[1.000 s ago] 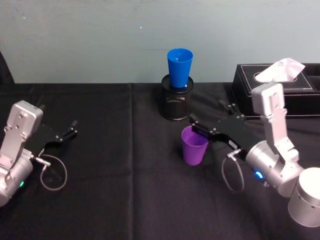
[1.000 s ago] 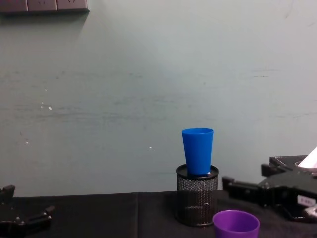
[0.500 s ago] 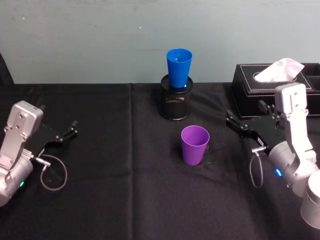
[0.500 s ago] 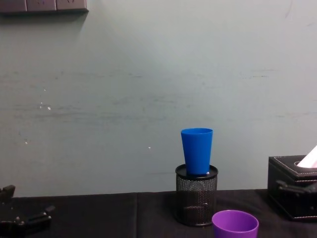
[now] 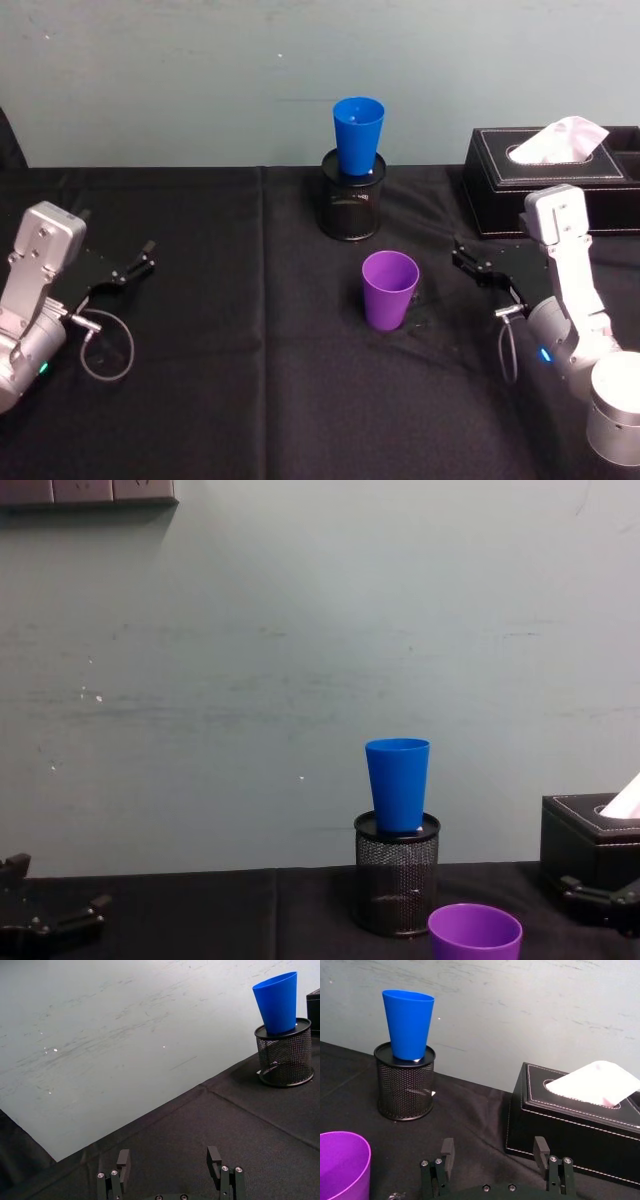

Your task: Pick up one cup with a gripper and tap it against the other cup.

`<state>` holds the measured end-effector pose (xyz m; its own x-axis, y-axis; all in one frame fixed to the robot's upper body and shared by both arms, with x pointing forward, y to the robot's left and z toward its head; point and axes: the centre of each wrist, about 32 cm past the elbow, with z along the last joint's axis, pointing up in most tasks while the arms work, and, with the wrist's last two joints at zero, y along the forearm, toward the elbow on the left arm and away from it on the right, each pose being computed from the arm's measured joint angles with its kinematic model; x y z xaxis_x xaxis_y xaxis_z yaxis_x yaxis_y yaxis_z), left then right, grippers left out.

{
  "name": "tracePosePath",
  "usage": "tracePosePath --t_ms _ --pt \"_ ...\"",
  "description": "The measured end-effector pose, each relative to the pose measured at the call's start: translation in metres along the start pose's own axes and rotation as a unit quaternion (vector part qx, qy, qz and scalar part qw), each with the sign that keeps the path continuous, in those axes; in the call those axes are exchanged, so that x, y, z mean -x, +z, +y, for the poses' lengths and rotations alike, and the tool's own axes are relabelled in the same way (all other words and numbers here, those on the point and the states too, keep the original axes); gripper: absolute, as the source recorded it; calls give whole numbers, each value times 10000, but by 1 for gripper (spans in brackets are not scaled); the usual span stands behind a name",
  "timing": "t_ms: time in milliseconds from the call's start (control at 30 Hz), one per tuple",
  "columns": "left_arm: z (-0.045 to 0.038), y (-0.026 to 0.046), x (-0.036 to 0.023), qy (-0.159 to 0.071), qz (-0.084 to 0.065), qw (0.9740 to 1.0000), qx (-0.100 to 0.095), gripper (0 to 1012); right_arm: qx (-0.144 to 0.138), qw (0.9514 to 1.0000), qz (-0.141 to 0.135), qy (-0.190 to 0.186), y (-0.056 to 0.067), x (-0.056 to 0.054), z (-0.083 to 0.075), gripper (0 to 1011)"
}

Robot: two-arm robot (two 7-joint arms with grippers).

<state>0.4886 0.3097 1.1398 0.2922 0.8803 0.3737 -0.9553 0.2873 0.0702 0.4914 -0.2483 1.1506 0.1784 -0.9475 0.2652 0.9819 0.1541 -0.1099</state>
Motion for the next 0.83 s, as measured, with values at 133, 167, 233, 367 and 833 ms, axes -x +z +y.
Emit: tracePosePath --t_ms 133,167,233,367,833 --pt "0 0 0 0 0 10000 0 1000 8 10000 27 24 -6 -9 7 1003" --pt "0 0 0 0 0 10000 -1 1000 8 10000 26 24 -6 -8 7 1003" --pt "0 0 0 0 0 10000 0 1000 8 10000 24 26 -7 -8 7 1003" --pt "0 0 0 0 0 10000 0 1000 7 10000 21 30 -7 -6 7 1003" --pt "0 0 0 0 0 10000 0 1000 4 10000 10 27 -7 -2 5 1003"
